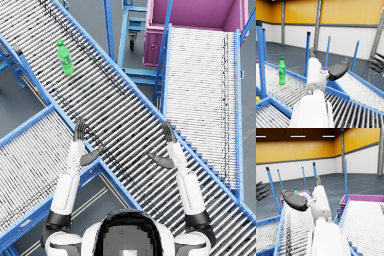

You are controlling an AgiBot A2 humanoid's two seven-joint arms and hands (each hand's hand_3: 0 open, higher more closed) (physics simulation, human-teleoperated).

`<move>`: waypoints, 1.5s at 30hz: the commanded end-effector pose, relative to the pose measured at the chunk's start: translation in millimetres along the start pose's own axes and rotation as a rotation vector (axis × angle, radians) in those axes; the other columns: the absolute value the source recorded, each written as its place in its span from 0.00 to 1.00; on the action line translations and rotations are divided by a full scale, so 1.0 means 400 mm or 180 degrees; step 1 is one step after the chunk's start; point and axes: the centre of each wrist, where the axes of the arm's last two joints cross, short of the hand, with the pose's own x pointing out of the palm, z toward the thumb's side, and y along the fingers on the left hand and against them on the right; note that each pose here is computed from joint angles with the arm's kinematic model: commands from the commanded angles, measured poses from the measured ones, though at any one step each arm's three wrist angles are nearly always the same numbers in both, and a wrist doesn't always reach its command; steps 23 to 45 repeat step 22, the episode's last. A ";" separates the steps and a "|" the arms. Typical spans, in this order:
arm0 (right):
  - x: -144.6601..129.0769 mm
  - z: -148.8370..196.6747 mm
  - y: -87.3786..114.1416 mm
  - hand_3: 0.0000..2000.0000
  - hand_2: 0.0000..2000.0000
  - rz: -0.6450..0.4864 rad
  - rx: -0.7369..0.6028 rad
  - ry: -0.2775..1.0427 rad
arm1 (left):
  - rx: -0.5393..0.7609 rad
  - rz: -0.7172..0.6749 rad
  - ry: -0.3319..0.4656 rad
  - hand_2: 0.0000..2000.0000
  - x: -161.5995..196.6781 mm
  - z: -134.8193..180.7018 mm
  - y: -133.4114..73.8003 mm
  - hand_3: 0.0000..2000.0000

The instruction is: Pick up the oil and place it on the left assembly line, put the cola on the right, and keep Sprite still

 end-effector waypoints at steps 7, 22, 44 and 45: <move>0.000 0.000 0.000 0.00 0.00 0.0000 0.0000 0.0000 | 0.0000 0.0000 0.0000 0.00 0.000 0.000 0.000 0.00; 0.000 0.000 0.000 0.00 0.00 0.0000 0.0000 0.0000 | 0.0000 0.0000 0.0000 0.00 0.000 0.000 0.000 0.00; 0.000 0.000 0.000 0.00 0.00 0.0000 0.0000 0.0000 | 0.0000 0.0000 0.0000 0.00 0.000 0.000 0.000 0.00; 0.000 0.000 0.000 0.00 0.00 0.0000 0.0000 0.0000 | 0.0000 0.0000 0.0000 0.00 0.000 0.000 0.000 0.00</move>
